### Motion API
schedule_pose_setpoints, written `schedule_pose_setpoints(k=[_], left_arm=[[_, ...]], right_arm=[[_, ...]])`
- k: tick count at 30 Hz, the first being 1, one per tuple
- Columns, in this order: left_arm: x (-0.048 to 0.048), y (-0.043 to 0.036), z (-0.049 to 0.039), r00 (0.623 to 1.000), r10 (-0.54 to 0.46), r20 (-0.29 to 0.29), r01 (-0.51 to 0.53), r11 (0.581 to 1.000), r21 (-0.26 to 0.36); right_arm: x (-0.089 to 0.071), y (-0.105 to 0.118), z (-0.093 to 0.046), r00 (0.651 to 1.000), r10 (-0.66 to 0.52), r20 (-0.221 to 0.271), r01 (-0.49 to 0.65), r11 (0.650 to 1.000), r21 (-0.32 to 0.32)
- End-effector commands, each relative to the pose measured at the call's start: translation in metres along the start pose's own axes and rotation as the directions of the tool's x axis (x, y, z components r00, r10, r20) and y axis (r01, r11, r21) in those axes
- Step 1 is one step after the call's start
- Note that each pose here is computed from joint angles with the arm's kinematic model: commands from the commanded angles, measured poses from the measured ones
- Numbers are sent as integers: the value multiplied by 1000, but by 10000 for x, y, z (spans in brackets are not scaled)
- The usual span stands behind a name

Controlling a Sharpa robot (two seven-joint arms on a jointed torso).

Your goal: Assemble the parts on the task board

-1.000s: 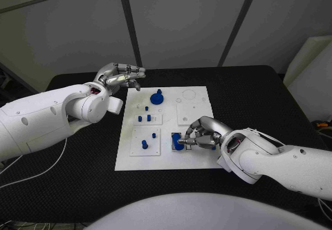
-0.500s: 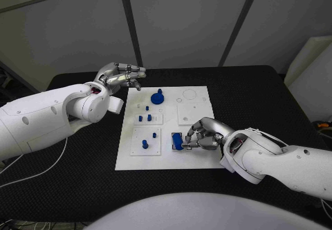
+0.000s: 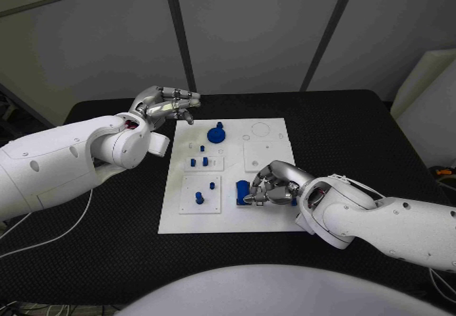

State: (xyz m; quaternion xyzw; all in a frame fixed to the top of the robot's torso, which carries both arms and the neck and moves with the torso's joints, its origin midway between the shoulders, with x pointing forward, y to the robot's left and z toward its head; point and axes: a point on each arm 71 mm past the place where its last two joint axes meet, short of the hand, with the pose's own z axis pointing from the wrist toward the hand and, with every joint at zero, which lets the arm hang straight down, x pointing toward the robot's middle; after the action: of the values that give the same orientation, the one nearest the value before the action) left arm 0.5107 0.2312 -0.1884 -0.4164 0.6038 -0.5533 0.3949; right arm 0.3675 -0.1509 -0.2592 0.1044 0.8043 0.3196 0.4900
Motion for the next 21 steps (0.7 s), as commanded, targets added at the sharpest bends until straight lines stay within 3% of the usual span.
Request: schedule_pose_setpoints(k=[1, 13, 21], left_arm=[[8, -16, 1, 1000, -3, -5, 3, 1000, 9], [4, -14, 2, 1000, -3, -4, 3, 1000, 8], [-8, -13, -4, 1000, -2, -1, 2, 1000, 7]], right_arm=[[-15, -20, 14, 1000, -14, 0, 14, 1000, 12], [21, -17, 10, 998, -41, -51, 41, 999, 7], [-24, -20, -47, 999, -39, -21, 39, 999, -12]])
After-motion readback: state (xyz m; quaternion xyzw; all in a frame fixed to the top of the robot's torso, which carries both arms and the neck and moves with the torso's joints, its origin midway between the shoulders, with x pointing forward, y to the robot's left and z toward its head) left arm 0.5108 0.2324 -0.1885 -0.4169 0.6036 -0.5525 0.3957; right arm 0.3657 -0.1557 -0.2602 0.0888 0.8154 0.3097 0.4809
